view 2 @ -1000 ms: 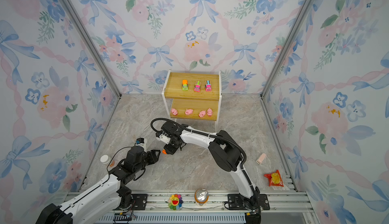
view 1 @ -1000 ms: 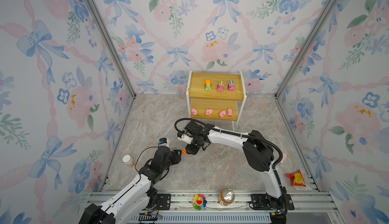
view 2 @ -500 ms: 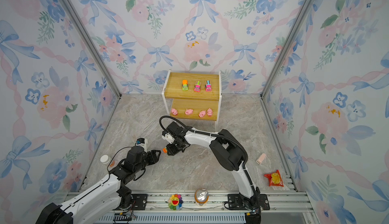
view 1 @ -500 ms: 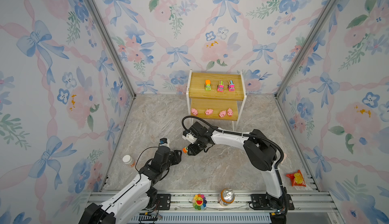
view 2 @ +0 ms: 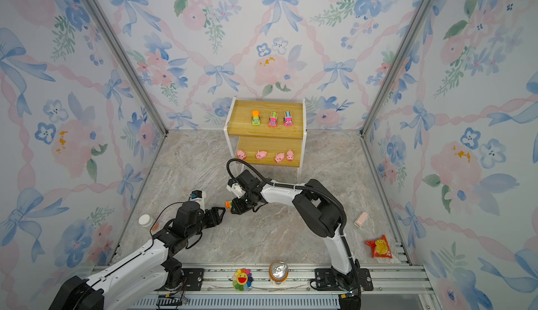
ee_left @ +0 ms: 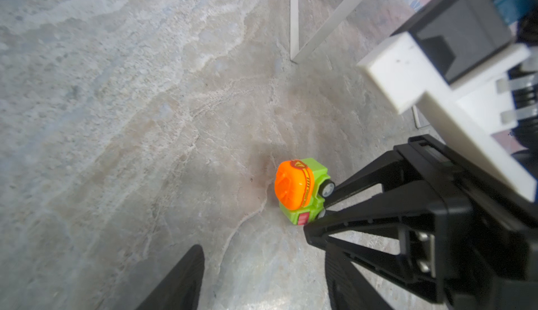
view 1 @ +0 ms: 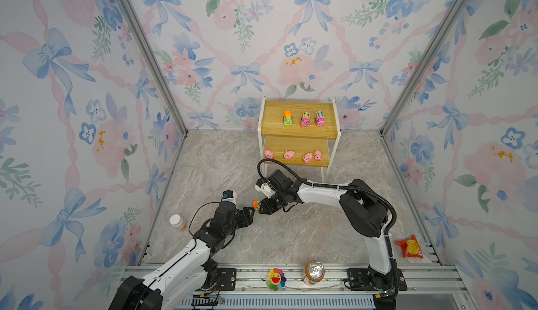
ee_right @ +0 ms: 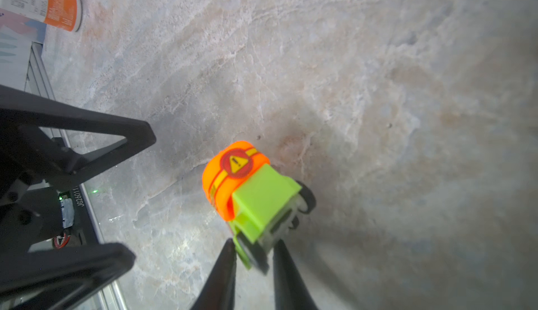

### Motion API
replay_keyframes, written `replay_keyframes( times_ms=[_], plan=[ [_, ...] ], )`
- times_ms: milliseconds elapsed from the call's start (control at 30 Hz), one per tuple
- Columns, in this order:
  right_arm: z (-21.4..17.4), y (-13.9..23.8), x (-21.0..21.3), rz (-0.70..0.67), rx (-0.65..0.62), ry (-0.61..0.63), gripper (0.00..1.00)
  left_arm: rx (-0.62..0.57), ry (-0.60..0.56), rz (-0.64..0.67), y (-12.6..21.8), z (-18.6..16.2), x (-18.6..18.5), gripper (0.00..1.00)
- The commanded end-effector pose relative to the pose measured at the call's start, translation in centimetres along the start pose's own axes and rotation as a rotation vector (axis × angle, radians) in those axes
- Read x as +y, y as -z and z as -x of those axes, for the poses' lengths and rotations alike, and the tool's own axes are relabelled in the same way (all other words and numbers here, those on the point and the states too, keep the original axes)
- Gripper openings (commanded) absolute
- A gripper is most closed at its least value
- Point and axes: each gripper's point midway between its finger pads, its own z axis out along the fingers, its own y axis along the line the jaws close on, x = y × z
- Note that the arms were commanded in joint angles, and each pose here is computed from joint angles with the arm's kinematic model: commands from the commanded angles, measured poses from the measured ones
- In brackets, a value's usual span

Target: Place and organize the plastic toys onto the shelf

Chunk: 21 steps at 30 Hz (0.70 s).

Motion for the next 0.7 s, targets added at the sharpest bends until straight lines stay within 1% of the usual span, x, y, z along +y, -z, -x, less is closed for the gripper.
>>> replay_keyframes(
  times_ms=[0, 133, 400, 500, 600, 667],
  plan=[
    [0.8, 1.0, 0.2, 0.048, -0.047, -0.035, 0.23, -0.003, -0.017, -0.041, -0.2, 0.2, -0.6, 0.68],
    [0.9, 1.6, 0.1, 0.082, -0.074, -0.047, 0.23, -0.006, -0.024, -0.060, -0.3, 0.5, -0.8, 0.69],
    [0.7, 2.0, -0.4, 0.087, -0.079, -0.050, 0.23, -0.021, -0.042, -0.132, -0.2, 1.6, -2.2, 0.70],
    [0.7, 2.3, -0.5, 0.079, -0.079, -0.052, 0.24, -0.015, -0.058, -0.147, -0.2, 1.8, -2.7, 0.70],
    [0.3, 2.6, -1.0, 0.045, -0.067, -0.051, 0.25, -0.010, -0.065, -0.162, -0.2, 2.0, -3.1, 0.70],
    [0.0, 2.9, -1.3, 0.014, -0.055, -0.048, 0.27, 0.000, -0.089, -0.185, -0.3, 2.1, -3.7, 0.70]
  ],
)
